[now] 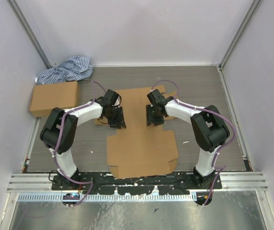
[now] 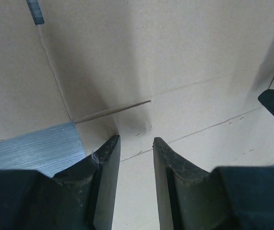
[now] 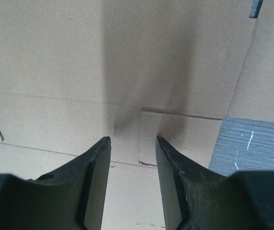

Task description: Fold the paper box

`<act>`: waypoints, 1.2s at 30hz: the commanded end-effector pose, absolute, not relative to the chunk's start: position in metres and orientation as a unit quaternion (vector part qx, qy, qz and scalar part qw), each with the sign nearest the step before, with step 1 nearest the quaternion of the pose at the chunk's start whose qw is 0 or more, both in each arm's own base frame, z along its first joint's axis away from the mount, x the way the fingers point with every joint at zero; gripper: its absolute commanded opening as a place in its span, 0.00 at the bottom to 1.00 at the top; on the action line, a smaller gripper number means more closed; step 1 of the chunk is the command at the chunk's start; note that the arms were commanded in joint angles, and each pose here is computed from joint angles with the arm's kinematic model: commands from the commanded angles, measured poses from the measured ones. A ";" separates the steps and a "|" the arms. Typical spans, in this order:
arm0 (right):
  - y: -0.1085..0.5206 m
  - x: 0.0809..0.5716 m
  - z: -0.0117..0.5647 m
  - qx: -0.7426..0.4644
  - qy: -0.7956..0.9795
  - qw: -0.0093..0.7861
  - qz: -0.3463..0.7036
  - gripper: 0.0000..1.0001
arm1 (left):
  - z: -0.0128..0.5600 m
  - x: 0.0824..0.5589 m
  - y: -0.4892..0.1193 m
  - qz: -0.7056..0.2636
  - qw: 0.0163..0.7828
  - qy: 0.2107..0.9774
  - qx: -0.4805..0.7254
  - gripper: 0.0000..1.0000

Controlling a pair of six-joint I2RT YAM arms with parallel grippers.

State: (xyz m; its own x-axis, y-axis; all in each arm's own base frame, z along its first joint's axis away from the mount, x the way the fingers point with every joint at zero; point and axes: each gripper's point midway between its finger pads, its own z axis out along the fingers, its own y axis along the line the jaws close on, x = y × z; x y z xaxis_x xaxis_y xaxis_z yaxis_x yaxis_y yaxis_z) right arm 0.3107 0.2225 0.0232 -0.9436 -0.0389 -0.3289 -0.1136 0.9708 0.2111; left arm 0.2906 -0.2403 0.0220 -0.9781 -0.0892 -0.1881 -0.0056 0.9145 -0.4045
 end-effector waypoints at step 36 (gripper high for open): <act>0.212 0.390 0.165 -0.017 0.943 0.316 0.105 0.55 | 0.148 0.358 -0.191 -0.089 0.290 0.953 -0.009 0.66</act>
State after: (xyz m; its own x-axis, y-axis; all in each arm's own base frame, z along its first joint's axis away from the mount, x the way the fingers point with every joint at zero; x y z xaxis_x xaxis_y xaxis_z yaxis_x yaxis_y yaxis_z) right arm 0.3493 0.2235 0.0851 -0.9016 -0.0207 -0.4321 -0.1037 0.9801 0.1694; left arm 0.3290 -0.2145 0.0988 -0.9111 -0.0678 -0.4065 0.0347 0.9702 -0.2396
